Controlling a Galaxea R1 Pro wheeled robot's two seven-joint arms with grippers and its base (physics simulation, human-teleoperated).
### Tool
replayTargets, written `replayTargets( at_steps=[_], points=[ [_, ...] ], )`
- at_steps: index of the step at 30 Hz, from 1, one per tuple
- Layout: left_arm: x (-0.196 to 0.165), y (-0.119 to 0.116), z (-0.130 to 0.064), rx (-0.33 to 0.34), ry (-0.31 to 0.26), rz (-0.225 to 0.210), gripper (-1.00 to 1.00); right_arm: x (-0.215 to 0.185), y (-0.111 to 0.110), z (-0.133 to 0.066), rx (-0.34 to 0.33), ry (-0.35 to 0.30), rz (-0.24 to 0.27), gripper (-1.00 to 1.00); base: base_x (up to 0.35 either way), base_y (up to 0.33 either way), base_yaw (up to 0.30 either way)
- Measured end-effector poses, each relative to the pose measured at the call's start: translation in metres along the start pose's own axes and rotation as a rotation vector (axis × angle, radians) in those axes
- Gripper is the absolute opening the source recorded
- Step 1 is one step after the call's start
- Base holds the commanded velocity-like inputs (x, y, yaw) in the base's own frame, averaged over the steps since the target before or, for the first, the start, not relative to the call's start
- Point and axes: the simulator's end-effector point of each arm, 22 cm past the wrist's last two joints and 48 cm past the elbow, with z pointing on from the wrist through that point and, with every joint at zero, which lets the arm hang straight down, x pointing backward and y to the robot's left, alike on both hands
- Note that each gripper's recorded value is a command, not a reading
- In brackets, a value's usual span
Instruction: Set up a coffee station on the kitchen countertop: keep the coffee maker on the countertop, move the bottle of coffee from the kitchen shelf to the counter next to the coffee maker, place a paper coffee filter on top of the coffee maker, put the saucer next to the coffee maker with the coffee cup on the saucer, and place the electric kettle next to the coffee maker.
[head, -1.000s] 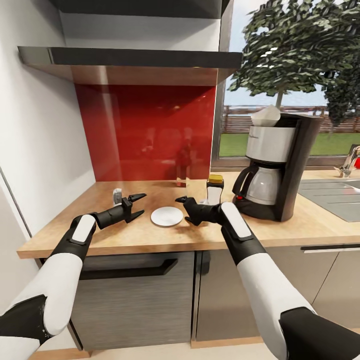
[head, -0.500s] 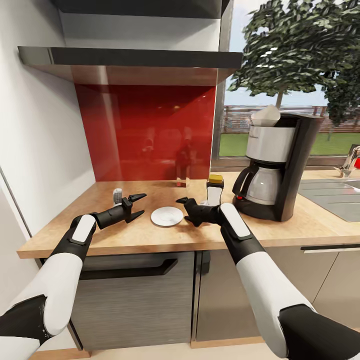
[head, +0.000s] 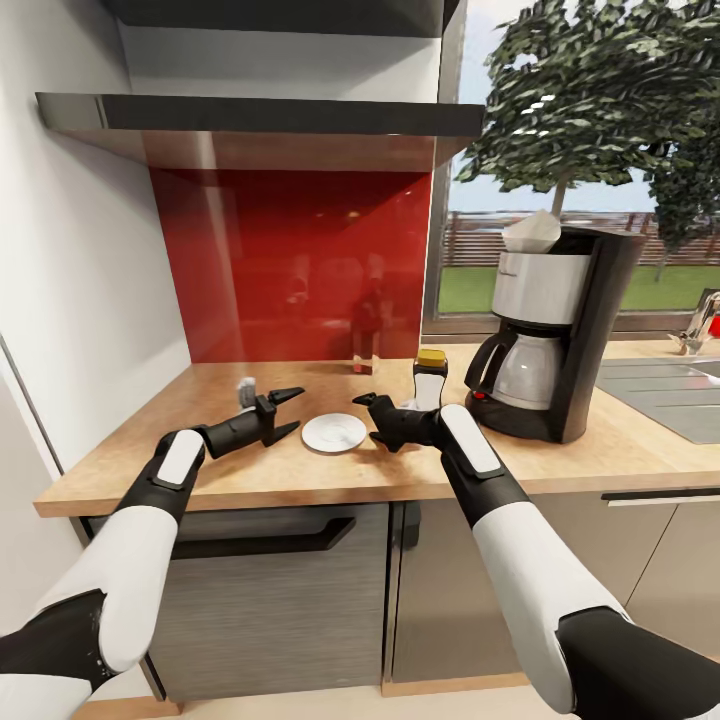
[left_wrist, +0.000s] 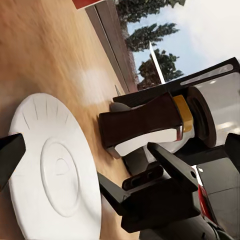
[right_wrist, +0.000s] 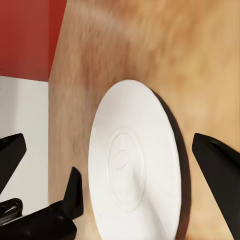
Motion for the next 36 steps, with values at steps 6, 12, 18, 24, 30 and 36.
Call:
replayTargets(
  at_steps=[6, 12, 18, 24, 30, 36],
  points=[
    [0.005, -0.001, 0.004, 0.004, 0.007, -0.004, 1.00, 0.000, 0.000, 0.000, 0.000, 0.000, 0.000, 1.00, 0.000, 0.000, 0.000],
    [0.004, 0.007, 0.004, -0.042, 0.005, -0.007, 1.00, 0.000, 0.000, 0.000, 0.001, -0.001, -0.002, 1.00, 0.000, 0.000, 0.000],
    [0.003, 0.013, 0.004, -0.077, 0.002, -0.003, 1.00, 0.000, 0.000, 0.000, 0.001, -0.001, -0.002, 1.00, 0.000, 0.000, 0.000],
    [0.001, 0.014, 0.003, -0.086, 0.001, 0.003, 1.00, 0.000, 0.000, 0.000, 0.001, -0.001, -0.002, 1.00, 0.000, 0.000, 0.000],
    [-0.005, 0.008, 0.001, -0.090, -0.012, 0.038, 1.00, 0.000, 0.000, 0.000, 0.001, -0.001, -0.002, 1.00, 0.000, 0.000, 0.000],
    [-0.009, 0.001, 0.000, -0.083, -0.021, 0.057, 1.00, 0.000, 0.000, 0.000, 0.001, -0.001, -0.002, 1.00, 0.000, 0.000, 0.000]
  ],
)
